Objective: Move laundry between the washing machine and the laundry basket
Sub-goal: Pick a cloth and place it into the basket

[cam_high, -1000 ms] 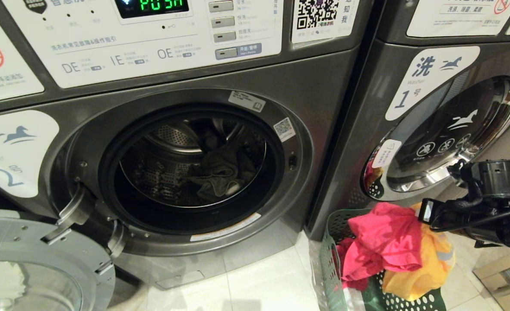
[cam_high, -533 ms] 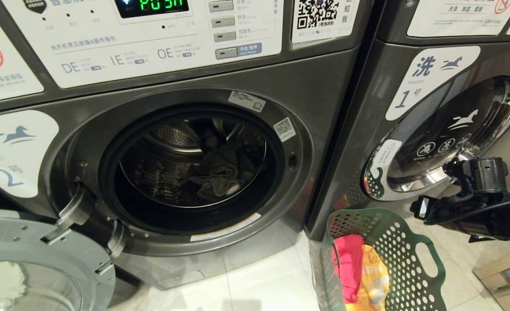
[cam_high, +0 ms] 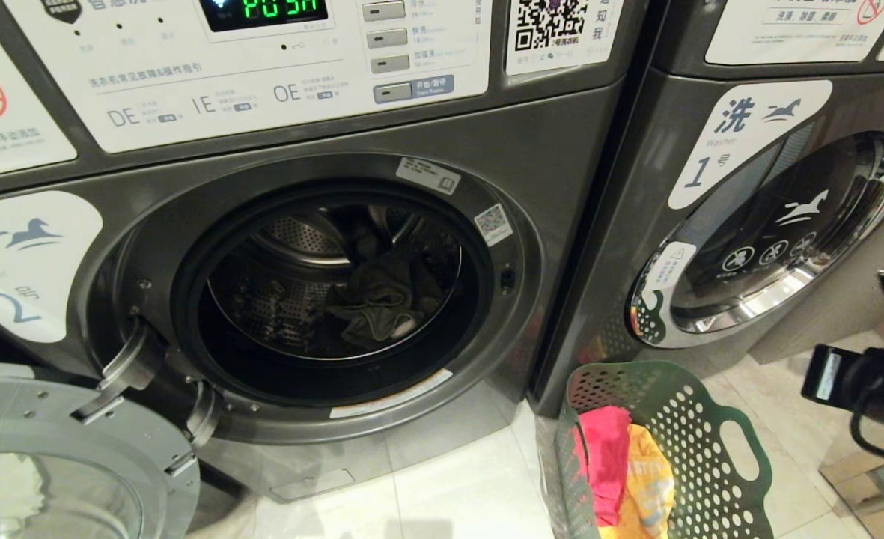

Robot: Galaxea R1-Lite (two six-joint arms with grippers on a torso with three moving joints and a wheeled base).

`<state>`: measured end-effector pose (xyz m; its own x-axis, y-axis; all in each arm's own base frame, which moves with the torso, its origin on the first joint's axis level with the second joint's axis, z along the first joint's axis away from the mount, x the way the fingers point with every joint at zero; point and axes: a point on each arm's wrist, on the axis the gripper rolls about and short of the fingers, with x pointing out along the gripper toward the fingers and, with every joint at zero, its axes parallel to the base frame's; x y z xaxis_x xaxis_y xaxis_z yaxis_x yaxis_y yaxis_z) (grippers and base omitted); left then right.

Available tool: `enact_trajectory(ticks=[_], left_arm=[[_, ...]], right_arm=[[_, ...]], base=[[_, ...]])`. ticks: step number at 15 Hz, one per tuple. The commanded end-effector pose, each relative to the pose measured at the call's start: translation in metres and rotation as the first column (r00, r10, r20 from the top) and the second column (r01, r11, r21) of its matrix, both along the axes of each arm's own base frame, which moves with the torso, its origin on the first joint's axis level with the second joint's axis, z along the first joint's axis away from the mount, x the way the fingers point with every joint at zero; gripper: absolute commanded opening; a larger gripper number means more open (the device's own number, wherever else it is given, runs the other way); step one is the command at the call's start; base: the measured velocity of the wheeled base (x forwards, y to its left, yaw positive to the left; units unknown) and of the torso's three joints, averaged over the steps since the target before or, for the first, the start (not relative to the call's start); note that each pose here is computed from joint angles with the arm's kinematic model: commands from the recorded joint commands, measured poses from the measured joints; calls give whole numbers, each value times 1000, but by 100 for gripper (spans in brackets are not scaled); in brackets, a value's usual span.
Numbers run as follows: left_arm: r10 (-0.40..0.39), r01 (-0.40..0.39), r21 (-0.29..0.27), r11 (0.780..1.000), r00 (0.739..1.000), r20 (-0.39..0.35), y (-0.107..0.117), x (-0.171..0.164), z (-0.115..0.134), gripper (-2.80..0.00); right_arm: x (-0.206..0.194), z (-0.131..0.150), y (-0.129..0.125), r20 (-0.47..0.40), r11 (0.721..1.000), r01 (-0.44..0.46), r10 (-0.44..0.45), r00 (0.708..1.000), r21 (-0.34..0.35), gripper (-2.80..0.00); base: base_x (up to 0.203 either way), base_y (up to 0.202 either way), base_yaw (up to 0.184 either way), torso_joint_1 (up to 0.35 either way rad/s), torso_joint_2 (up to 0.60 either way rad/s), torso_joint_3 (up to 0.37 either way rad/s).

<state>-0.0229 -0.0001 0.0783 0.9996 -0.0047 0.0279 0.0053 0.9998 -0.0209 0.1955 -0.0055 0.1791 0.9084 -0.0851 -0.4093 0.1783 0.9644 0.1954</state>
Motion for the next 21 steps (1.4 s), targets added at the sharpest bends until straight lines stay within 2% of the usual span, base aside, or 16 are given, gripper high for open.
enact_trajectory(ticks=[1, 3, 6, 8, 15, 21], left_arm=[[1, -1, 0, 1000, 1000, -9, 0, 1, -3, -280], [2, -2, 0, 1000, 1000, -10, 0, 1, -3, -280], [0, 0, 0, 1000, 1000, -9, 0, 1, -3, -280], [1, -1, 0, 1000, 1000, -9, 0, 1, -3, -280], [2, -2, 0, 1000, 1000, -9, 0, 1, -3, -280], [1, -1, 0, 1000, 1000, -9, 0, 1, -3, -280]], right_arm=[[-61, 10, 3, 123, 998, -36, 41, 992, -42, -280], [-88, -9, 5, 102, 995, -70, 77, 992, -75, -280], [-110, -18, 6, 105, 990, -113, 122, 987, -89, -280], [-113, -24, 6, 84, 987, -120, 128, 988, -104, -280], [-109, -22, 7, 77, 986, -131, 139, 987, -108, -280], [-107, -22, 7, 74, 986, -131, 140, 987, -107, -280]], base=[[0, 0, 0, 0, 0, 0], [0, 0, 0, 0, 0, 0], [0, 0, 0, 0, 0, 0], [0, 0, 0, 0, 0, 0], [0, 0, 0, 0, 0, 0], [-2, -5, 148, 3, 2, 0]])
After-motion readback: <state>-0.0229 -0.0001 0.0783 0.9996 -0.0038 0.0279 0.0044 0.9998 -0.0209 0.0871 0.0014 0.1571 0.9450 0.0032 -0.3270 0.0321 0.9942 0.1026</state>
